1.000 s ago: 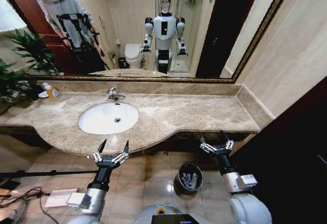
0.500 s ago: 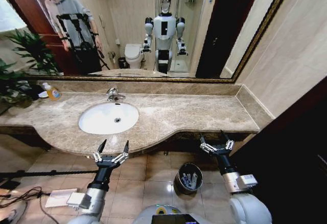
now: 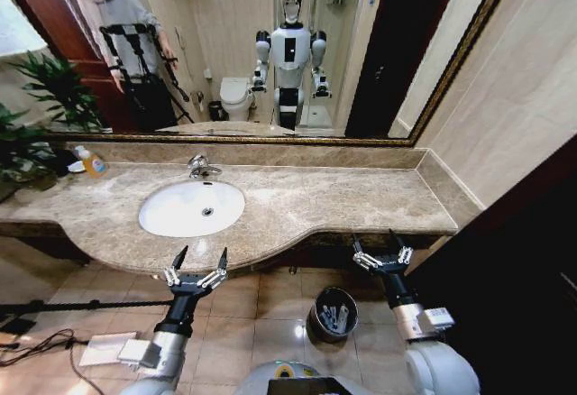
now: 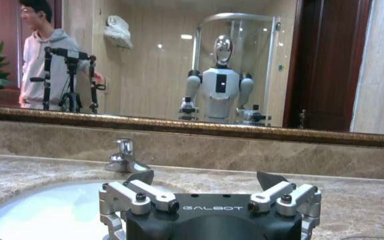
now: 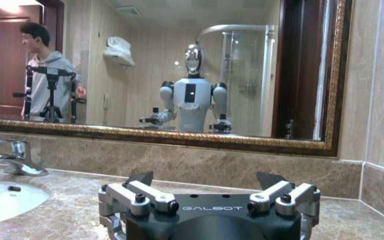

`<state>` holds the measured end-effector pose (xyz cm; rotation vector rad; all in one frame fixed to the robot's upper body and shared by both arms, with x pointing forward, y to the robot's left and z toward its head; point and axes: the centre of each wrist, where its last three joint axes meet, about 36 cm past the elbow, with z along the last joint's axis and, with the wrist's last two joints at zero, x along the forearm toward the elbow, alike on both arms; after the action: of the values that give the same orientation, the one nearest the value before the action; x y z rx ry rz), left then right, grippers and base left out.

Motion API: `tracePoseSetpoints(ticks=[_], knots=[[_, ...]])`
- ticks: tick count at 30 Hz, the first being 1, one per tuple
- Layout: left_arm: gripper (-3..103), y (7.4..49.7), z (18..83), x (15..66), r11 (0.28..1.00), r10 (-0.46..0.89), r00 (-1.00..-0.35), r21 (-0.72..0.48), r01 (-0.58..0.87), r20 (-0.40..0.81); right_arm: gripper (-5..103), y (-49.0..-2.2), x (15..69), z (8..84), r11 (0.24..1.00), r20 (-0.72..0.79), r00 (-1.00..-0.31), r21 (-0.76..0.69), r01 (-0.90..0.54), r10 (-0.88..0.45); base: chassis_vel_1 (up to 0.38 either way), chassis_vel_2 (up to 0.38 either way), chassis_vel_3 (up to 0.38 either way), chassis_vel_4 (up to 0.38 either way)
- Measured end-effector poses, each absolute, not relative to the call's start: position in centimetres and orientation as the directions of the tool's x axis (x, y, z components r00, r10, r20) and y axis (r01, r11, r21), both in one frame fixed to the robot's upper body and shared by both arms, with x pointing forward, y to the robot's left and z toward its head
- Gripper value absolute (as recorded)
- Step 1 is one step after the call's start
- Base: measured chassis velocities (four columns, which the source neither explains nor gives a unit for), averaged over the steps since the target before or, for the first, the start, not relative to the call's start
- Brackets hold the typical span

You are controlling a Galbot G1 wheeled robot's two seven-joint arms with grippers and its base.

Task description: Pick up the trash from the sink and place it in the trash bin.

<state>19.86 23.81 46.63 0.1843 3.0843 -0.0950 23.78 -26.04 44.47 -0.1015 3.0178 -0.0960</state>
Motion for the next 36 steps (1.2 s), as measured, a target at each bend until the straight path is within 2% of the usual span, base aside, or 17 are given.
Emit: tracePoseSetpoints(ticks=[36], knots=[[100,23.81,46.63,19.86,0.991,0.117,-0.992,-0.058,0.120,-0.054,100,-26.05,23.78,44.47,0.996,-0.118,-0.990,-0.067,-0.063,-0.071,0.000,0.000,0.000,0.000]])
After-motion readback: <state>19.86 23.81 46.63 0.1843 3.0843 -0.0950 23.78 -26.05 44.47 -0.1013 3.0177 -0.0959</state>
